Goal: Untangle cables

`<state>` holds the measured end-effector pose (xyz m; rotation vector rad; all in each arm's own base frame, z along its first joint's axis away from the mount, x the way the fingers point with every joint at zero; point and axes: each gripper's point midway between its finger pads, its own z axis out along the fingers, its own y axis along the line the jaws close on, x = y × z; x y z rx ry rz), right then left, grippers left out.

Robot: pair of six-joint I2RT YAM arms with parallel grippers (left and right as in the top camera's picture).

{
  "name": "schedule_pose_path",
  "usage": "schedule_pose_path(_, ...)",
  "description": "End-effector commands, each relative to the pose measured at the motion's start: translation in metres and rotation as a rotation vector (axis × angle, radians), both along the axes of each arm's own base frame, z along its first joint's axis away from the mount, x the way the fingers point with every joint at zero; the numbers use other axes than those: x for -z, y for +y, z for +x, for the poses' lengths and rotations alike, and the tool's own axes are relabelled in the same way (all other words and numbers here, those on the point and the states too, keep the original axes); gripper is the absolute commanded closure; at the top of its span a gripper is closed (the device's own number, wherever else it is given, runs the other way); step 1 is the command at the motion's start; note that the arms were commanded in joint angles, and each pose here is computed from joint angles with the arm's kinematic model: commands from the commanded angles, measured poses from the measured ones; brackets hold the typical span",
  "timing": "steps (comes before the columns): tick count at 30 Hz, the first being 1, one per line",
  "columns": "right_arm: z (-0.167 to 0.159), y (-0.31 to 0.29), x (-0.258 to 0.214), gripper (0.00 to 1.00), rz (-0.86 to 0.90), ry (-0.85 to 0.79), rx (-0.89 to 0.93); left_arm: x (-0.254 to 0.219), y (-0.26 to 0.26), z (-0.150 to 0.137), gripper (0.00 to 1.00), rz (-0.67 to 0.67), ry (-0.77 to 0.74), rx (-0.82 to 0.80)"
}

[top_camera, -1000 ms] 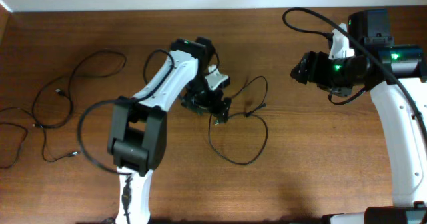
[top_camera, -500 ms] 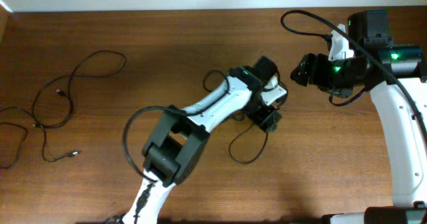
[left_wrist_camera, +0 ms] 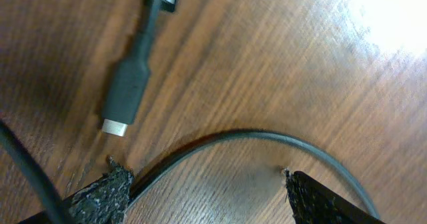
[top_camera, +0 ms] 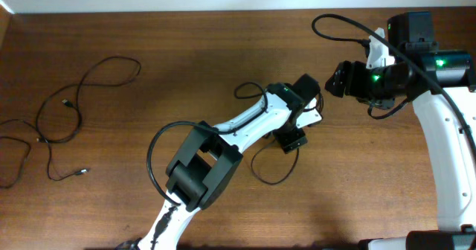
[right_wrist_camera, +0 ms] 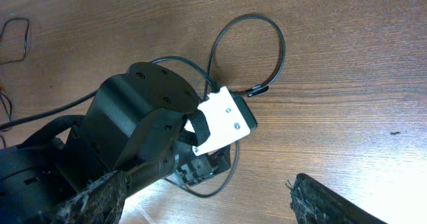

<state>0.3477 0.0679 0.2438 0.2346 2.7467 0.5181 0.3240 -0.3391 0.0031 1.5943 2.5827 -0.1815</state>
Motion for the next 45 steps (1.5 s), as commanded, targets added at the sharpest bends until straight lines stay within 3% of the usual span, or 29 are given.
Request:
schedule_pose_path(1, 0.001, -0.003, 0.0, 0.2, -0.015, -0.004, -0.002, 0.026, 0.005, -0.019, 0.24, 0.01, 0.087, 0.161)
schedule_pose_path(7, 0.0, -0.003, 0.0, 0.2, -0.015, 0.0, -0.002, 0.022, -0.025, 0.017, 0.2, -0.101, -0.076, 0.159)
schedule_pose_path(13, 0.001, -0.003, 0.001, 0.2, -0.016, -0.001, -0.001, 0.018, -0.013, 0.056, 0.19, 0.008, -0.269, 0.115)
schedule_pose_path(17, 0.005, -0.003, 0.013, 0.2, -0.016, 0.039, -0.002, 0.007, -0.036, 0.073, 0.18, -0.076, -0.361, 0.113)
schedule_pose_path(19, 0.006, -0.003, 0.018, 0.2, -0.017, 0.057, -0.002, 0.002, -0.052, 0.072, 0.13, -0.15, -0.365, 0.129)
schedule_pose_path(20, 0.006, -0.003, 0.02, 0.2, -0.017, 0.061, -0.002, 0.002, -0.056, 0.069, 0.14, -0.17, -0.347, 0.137)
schedule_pose_path(23, 0.007, -0.003, 0.02, 0.2, -0.018, 0.061, -0.002, 0.014, -0.059, 0.056, 0.32, -0.194, -0.276, 0.158)
schedule_pose_path(27, 0.007, -0.003, 0.02, 0.2, -0.018, 0.06, -0.002, 0.031, -0.067, 0.021, 0.51, -0.268, -0.096, 0.201)
schedule_pose_path(31, 0.007, -0.003, 0.02, 0.2, -0.018, 0.06, -0.002, 0.039, -0.056, 0.02, 0.72, -0.229, -0.075, 0.176)
schedule_pose_path(34, 0.007, -0.003, 0.02, 0.2, -0.018, 0.06, -0.002, 0.031, -0.037, 0.042, 0.76, -0.165, -0.105, 0.005)
schedule_pose_path(40, 0.007, -0.003, 0.02, 0.2, -0.018, 0.06, -0.002, -0.064, 0.008, 0.098, 0.82, -0.241, -0.194, -0.19)
schedule_pose_path(45, 0.007, -0.003, 0.02, 0.2, -0.018, 0.061, -0.002, -0.195, 0.086, 0.143, 0.86, -0.394, -0.397, -0.411)
